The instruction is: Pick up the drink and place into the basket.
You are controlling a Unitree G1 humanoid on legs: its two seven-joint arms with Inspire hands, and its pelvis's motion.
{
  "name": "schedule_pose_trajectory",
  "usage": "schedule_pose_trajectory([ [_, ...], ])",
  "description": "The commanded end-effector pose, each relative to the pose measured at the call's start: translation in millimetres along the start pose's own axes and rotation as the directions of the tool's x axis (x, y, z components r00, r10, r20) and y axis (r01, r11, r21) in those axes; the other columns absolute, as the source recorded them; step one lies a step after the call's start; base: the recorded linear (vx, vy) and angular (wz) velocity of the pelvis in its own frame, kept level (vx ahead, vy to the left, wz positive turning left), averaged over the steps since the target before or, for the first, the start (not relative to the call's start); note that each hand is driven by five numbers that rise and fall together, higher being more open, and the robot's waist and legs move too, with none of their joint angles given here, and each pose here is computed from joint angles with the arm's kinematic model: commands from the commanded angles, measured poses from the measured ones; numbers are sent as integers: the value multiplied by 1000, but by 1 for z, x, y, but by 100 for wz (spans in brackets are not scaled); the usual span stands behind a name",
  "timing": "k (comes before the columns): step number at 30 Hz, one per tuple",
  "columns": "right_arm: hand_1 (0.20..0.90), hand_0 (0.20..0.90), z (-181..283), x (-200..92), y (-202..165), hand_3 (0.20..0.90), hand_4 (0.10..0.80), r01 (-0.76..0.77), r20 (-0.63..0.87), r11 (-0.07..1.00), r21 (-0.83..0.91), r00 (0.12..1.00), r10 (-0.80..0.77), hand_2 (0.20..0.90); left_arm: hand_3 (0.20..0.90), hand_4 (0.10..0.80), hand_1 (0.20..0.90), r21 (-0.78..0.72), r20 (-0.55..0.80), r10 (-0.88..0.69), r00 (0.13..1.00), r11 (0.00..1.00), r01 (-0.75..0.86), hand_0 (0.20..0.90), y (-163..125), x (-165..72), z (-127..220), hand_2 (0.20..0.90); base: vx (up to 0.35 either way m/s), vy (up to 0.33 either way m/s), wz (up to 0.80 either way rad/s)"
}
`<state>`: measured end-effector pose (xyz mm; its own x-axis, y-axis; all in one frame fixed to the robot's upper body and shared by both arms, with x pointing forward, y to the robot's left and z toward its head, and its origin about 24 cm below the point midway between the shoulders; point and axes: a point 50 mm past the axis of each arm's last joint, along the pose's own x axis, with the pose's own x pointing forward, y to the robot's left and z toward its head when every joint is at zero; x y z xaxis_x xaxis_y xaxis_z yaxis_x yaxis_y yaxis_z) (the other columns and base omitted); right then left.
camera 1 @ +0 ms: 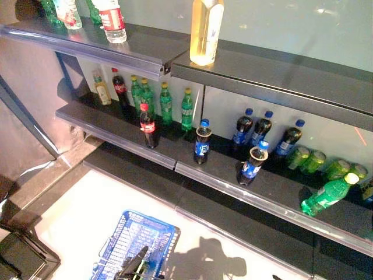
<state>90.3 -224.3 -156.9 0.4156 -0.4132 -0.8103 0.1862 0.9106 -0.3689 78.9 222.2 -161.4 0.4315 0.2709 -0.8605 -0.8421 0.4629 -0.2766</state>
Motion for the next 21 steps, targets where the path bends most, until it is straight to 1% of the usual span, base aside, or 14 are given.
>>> schedule_pose_trajectory([
  [1,900,900,61,5,-5,900,800,-72,250,997,-30,965,77,900,200,100,300,100,51,-160,986,983,154,300,-40,5,16,300,-11,-70,3],
  [2,900,900,86,-5,8,900,800,-164,346,985,-61,922,175,900,200,100,300,116,55,-163,985,981,156,300,-39,4,19,300,-13,-74,4],
  [4,900,900,95,-10,12,900,800,-202,382,977,-69,899,213,900,200,100,300,120,56,-163,985,981,155,300,-38,4,20,300,-7,-58,21],
  [5,900,900,116,-26,21,900,800,-283,462,954,-99,836,296,900,200,100,300,128,62,-162,985,980,154,300,-36,3,22,300,1,-62,31],
  [6,900,900,130,-38,26,900,800,-330,521,936,-125,781,345,900,200,100,300,131,65,-160,985,980,150,300,-34,2,24,300,5,-62,28],
  [7,900,900,139,-46,27,900,800,-353,549,926,-135,751,366,900,200,100,300,132,67,-158,985,980,148,300,-33,2,25,300,14,-32,25],
  [9,900,900,157,-64,28,900,800,-390,629,903,-182,659,411,900,200,100,300,131,69,-153,986,981,143,300,-29,1,25,300,12,-8,18],
  [10,900,900,159,-65,28,900,800,-392,635,901,-185,652,414,900,200,100,300,131,69,-153,986,981,143,300,-29,1,24,300,0,0,0],
  [11,900,900,177,-85,26,900,800,-419,714,882,-217,548,436,900,200,100,300,121,70,-146,987,983,137,300,-24,0,22,300,0,0,0],
  [14,900,900,192,-100,22,900,800,-408,773,883,-232,473,422,900,200,100,300,114,68,-141,988,985,133,300,-21,-1,19,300,14,26,0],
  [16,900,900,213,-120,12,900,800,-393,856,894,-216,364,368,900,200,100,300,97,66,-134,989,987,127,300,-17,-3,13,300,24,54,-2],
  [18,900,900,225,-131,5,900,800,-361,900,914,-186,311,306,900,200,100,300,87,63,-128,990,989,122,300,-15,-4,10,300,13,42,-2],
  [20,900,900,229,-135,2,900,800,-343,917,924,-169,289,275,900,200,100,300,84,61,-126,990,989,120,300,-15,-4,9,300,16,34,-2],
  [21,900,900,236,-142,-3,900,800,-330,936,933,-145,261,238,900,200,100,300,76,59,-120,991,990,115,300,-13,-5,6,300,22,36,-2],
])
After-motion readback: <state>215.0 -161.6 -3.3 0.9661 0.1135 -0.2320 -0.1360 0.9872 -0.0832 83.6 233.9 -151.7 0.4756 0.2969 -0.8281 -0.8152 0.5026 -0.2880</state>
